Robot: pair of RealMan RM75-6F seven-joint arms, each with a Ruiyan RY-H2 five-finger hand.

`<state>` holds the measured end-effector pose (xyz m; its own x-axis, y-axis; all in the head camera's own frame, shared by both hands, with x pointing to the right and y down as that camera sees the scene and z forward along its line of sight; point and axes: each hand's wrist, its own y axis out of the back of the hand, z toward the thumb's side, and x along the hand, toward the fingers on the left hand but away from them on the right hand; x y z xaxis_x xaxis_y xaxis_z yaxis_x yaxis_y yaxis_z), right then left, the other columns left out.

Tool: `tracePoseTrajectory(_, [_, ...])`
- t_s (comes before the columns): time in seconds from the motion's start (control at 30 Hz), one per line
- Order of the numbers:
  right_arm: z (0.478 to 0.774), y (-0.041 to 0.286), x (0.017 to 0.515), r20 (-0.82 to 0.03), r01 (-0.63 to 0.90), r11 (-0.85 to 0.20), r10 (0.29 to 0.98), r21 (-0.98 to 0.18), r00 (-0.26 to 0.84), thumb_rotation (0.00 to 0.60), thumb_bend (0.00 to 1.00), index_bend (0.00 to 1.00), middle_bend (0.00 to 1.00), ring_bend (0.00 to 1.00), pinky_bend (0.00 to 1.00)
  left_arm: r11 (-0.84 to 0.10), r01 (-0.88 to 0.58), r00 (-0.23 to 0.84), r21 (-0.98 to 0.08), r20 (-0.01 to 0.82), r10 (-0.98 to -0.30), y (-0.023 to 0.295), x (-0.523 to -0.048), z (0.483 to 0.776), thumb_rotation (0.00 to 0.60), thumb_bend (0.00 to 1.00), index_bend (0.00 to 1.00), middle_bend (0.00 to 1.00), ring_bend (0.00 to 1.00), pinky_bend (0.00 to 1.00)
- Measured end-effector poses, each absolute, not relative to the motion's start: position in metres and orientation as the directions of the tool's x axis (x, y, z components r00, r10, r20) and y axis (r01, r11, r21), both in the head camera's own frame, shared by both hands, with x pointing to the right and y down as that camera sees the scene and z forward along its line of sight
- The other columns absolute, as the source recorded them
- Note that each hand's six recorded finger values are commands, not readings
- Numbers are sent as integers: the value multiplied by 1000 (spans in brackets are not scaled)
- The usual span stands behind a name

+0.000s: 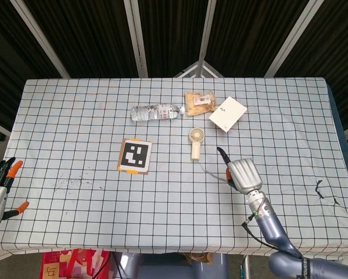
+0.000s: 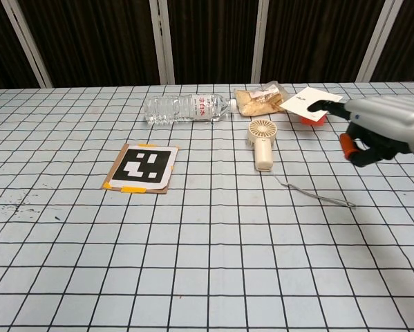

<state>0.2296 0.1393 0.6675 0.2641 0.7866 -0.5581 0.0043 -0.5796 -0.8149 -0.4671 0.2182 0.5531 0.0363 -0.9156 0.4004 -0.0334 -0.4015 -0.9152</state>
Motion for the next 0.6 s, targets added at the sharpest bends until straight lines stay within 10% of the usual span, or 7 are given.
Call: tracePoseTrajectory(0.6, [735, 120, 185, -647, -43, -656, 729, -753, 224, 600, 816, 0, 822, 885, 871, -436, -79, 16, -896, 436, -900, 214, -472, 556, 600, 88, 0, 0, 0, 0])
